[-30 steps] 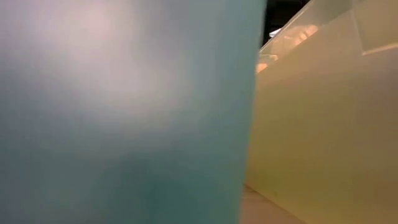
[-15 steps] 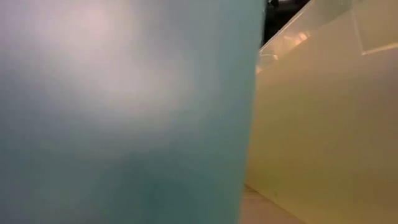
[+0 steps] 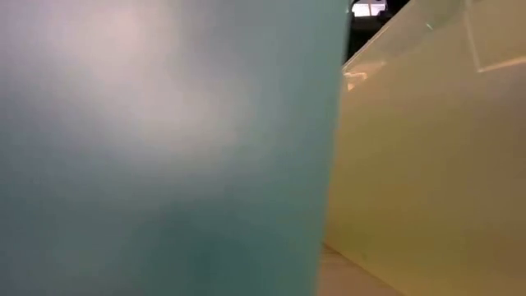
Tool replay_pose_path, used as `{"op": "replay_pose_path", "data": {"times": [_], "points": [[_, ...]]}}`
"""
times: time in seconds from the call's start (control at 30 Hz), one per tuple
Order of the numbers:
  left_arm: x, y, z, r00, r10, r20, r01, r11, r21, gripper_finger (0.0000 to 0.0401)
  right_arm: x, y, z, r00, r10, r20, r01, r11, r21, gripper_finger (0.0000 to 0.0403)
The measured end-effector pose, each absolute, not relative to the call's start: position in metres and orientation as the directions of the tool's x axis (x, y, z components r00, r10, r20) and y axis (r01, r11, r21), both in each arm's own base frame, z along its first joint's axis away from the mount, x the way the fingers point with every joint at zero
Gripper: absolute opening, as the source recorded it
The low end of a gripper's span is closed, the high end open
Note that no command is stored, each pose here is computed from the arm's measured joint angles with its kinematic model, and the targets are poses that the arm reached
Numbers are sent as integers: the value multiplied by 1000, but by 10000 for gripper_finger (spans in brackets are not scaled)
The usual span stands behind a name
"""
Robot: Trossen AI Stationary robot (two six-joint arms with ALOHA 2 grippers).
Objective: Pick & Place USB Port
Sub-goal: Put the left light blue hdmi cable into the yellow bin
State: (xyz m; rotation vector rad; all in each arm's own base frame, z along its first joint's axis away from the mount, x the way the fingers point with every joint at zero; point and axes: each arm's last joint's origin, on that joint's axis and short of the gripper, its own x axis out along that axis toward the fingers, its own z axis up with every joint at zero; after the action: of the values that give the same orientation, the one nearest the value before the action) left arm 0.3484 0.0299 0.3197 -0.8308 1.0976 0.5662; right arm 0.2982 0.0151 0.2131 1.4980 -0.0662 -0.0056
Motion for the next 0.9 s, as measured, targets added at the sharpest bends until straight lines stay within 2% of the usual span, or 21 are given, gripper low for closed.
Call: {"op": "replay_pose_path", "data": {"times": [0.2, 0.23, 0.4, 0.63, 0.77, 0.9], "points": [[347, 30, 319, 358, 7, -934, -756, 590, -285, 33, 298, 15, 218, 995, -36, 88, -84, 106, 991, 51], [348, 30, 319, 361, -1, -933, -752, 592, -291, 38, 298, 16, 218, 996, -26, 90, -87, 117, 989, 30], [348, 27, 320, 365, -30, -930, -726, 616, -305, 81, 298, 16, 217, 997, -8, 78, -77, 102, 992, 36], [334, 17, 340, 426, -52, -903, -660, 666, -349, 89, 298, 17, 217, 997, 16, 74, -76, 120, 990, 26], [296, 15, 370, 432, -14, -902, -663, 673, -328, 90, 296, 18, 220, 996, 47, 79, -84, 112, 990, 26], [246, 16, 409, 528, 131, -839, -697, 632, -340, 91, 290, 24, 231, 987, 115, 117, -128, 98, 987, 26]]}}
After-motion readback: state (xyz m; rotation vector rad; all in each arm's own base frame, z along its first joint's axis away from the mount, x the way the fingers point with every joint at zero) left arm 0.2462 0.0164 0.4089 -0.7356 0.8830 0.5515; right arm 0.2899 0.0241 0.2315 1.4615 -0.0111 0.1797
